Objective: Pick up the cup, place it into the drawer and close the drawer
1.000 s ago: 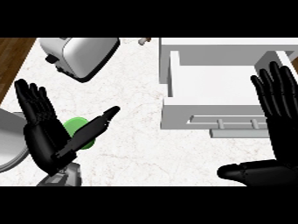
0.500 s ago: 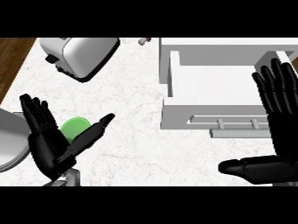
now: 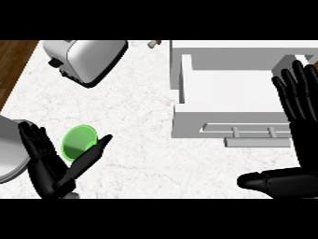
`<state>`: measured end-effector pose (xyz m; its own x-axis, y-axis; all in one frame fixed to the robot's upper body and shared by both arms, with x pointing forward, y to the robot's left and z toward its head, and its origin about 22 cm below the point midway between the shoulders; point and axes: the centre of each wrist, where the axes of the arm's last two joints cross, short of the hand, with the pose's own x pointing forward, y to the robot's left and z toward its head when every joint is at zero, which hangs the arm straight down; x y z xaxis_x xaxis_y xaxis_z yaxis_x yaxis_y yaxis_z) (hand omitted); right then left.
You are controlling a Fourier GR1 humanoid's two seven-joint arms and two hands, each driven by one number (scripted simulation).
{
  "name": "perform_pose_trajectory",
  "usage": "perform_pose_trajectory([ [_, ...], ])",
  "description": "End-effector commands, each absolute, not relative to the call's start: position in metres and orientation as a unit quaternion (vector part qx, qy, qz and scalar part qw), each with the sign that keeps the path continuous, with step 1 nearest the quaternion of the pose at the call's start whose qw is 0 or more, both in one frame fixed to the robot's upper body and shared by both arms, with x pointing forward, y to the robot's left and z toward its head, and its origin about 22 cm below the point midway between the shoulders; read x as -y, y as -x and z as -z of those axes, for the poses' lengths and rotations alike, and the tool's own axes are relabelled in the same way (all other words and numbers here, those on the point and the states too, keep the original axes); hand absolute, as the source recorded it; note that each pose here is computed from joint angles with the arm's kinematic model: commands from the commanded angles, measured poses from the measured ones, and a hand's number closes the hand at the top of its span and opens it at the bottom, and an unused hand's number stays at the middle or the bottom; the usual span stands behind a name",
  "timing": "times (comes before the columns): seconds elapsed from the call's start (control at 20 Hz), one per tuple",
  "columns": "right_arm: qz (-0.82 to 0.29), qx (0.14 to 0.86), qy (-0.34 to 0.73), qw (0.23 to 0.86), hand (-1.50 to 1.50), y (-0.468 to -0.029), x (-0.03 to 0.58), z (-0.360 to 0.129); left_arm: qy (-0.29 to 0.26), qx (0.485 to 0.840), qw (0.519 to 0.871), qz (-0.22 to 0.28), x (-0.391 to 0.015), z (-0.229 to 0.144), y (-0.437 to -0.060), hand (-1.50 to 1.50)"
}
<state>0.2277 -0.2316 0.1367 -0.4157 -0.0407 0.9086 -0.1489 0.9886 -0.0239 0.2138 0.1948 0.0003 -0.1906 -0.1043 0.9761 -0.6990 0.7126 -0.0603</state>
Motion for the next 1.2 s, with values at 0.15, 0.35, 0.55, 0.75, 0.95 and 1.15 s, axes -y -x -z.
perform_pose_trajectory([
  [0.15,-0.054,0.841,-0.058,0.535,-1.50,-0.226,0.252,-0.130,-0.266,0.718,0.585,-0.266,-0.216,0.028,-0.198,-1.50],
  [0.35,-0.052,0.841,-0.064,0.535,-1.50,-0.219,0.237,-0.144,-0.279,0.711,0.585,-0.273,-0.223,0.052,-0.221,-1.50],
  [0.55,-0.055,0.844,-0.058,0.530,-1.50,-0.221,0.240,-0.157,-0.268,0.707,0.593,-0.275,-0.218,0.079,-0.193,-1.50],
  [0.75,-0.052,0.841,-0.060,0.535,-1.50,-0.236,0.220,-0.143,-0.267,0.701,0.600,-0.276,-0.224,0.085,-0.199,-1.50],
  [0.95,-0.057,0.841,-0.064,0.534,-1.50,-0.224,0.237,-0.122,-0.283,0.706,0.580,-0.291,-0.227,0.095,-0.207,-1.50],
  [1.15,-0.061,0.835,-0.059,0.543,-1.50,-0.214,0.238,-0.152,-0.283,0.699,0.592,-0.283,-0.219,0.119,-0.202,-1.50],
])
